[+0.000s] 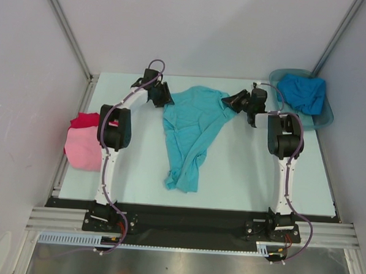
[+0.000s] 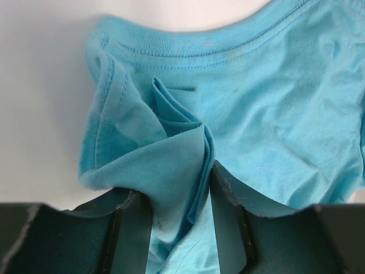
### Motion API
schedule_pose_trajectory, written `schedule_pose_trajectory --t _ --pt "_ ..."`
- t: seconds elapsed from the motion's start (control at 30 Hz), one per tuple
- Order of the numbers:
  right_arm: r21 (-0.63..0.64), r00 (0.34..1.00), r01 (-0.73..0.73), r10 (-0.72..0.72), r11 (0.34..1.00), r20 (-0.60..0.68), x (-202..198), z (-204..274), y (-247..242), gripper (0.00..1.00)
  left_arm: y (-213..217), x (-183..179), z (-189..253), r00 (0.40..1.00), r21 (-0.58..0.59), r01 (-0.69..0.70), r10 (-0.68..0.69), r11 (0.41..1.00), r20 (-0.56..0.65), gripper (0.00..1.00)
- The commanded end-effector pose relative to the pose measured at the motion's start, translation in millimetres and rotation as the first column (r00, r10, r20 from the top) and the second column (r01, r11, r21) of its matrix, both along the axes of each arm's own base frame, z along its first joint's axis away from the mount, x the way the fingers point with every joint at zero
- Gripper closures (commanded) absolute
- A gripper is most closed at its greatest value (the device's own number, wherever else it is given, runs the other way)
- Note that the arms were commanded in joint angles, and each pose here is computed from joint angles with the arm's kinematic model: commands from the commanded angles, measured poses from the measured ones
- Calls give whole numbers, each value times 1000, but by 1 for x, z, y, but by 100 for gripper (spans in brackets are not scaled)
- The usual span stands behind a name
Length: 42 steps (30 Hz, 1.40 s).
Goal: Fold and stack the t-shirts
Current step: Fold the tshirt
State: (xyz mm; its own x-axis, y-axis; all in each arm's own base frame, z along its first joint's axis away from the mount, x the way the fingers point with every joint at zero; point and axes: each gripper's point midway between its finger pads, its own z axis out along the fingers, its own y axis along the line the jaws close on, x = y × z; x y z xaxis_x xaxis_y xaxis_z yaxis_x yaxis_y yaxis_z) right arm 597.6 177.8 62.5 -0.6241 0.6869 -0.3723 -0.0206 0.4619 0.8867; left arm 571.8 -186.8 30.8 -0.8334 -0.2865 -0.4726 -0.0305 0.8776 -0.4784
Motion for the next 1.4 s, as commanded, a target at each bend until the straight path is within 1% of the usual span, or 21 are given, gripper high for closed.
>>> schedule_pose_trajectory --t 0.0,0.13,0.17,0.23,0.27,0.33,0.37,0.43,0.5,0.63,0.87,0.97,1.0,1.03,1.07,1.1,1.17,1.37 --pt "12 994 -16 14 1000 107 3 49 9 100 -4 -21 -6 999 40 25 -23 999 -46 53" --pt "15 990 -62 60 998 128 5 70 32 100 -13 -29 -14 997 34 43 -41 998 -61 53" --pt "15 984 -77 73 997 160 9 86 39 100 -15 -30 -15 997 30 46 -44 998 -64 53" --pt "15 978 -122 117 992 174 5 100 62 100 -20 -34 -17 996 28 57 -55 998 -64 53" --pt "20 969 -139 132 990 210 7 119 72 100 -22 -34 -17 996 23 56 -55 998 -65 53" --pt "27 964 -177 168 984 208 3 125 94 100 -25 -37 -16 996 16 63 -62 998 -62 53" --pt "33 954 -199 186 979 236 4 140 103 100 -26 -38 -16 996 14 61 -60 998 -64 53" --pt "31 946 -246 233 969 226 -4 139 129 100 -28 -40 -14 996 7 67 -66 998 -61 53" --pt "23 937 -271 258 962 236 -10 144 147 100 -28 -40 -12 996 4 66 -66 998 -56 53" --pt "28 925 -320 306 947 226 -29 138 183 100 -27 -41 -11 996 10 70 -70 997 -49 53" --pt "30 919 -352 340 935 200 -50 120 209 100 -25 -46 -12 996 16 73 -72 997 -50 53" --pt "27 922 -352 342 936 183 -55 109 209 100 -22 -47 -14 997 25 60 -59 998 -52 52" --pt "28 922 -351 340 936 185 -56 110 209 100 -20 -47 -12 998 31 54 -53 998 -46 51" --pt "27 922 -351 340 936 186 -57 110 208 100 -17 -47 -13 998 37 40 -39 998 -49 41" --pt "28 922 -352 342 936 180 -58 108 208 100 -13 -47 -14 999 46 29 -27 999 -48 23" --pt "27 923 -349 339 937 183 -58 109 206 100 -11 -45 -6 999 38 24 -23 999 -28 16" --pt "21 924 -347 338 938 179 -59 106 204 100 -5 -44 -6 1000 24 5 -5 1000 0 13" --pt "26 926 -343 334 939 175 -59 104 200 100 10 -36 11 999 30 -31 29 999 43 13"
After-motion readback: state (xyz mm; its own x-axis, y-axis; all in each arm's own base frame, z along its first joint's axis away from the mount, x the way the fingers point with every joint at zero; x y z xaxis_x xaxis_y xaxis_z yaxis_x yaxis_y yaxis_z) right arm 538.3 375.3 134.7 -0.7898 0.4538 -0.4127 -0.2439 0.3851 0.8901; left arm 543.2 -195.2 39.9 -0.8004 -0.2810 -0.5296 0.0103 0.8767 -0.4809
